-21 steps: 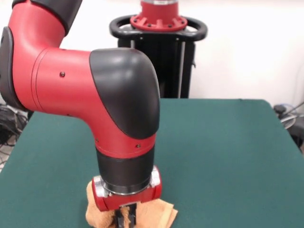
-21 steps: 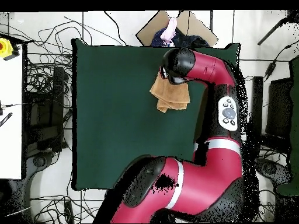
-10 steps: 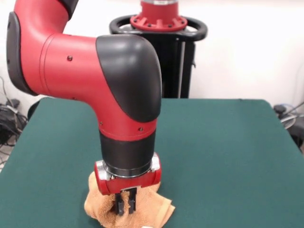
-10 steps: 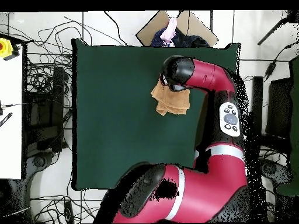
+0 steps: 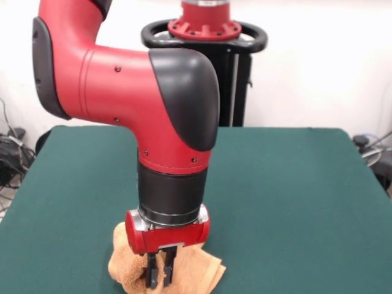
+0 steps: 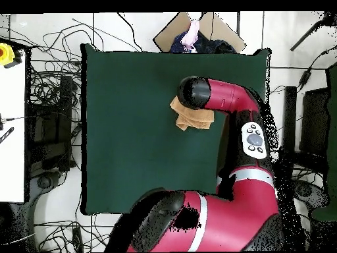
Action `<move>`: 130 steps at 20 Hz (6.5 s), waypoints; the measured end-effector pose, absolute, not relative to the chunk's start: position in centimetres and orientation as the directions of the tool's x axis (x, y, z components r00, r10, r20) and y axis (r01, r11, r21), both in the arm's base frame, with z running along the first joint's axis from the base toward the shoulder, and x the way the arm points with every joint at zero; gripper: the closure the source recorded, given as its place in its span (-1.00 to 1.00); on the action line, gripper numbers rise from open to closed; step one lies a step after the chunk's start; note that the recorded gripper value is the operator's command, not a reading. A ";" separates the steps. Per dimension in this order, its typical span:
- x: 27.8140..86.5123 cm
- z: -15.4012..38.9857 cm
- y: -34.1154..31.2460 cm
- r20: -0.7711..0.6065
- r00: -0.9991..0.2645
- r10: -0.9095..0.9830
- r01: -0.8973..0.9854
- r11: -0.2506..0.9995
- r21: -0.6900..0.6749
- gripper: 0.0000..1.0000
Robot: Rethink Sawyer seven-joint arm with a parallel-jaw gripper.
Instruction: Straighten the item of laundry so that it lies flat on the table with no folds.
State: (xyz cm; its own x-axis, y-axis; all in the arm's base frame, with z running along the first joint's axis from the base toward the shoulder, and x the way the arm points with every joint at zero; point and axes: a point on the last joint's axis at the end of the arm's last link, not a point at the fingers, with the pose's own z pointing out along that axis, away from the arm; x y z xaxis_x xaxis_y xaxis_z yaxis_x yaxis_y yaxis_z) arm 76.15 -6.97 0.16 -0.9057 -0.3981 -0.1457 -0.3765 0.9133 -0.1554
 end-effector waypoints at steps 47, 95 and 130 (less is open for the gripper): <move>67.7 2.2 -0.5 -0.071 -0.865 -0.497 -0.484 0.863 -0.146 1.00; 63.8 2.2 -2.1 -0.198 -0.735 -0.649 -0.647 0.758 -0.085 1.00; 54.8 16.9 3.2 -0.372 0.674 -0.638 -0.706 -0.705 -0.070 1.00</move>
State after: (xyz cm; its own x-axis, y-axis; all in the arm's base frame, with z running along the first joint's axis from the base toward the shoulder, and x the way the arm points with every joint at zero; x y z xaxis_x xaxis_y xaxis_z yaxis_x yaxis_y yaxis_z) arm 54.82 3.22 16.93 0.6740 -0.6383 -0.3719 -0.7060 -0.7047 -0.0699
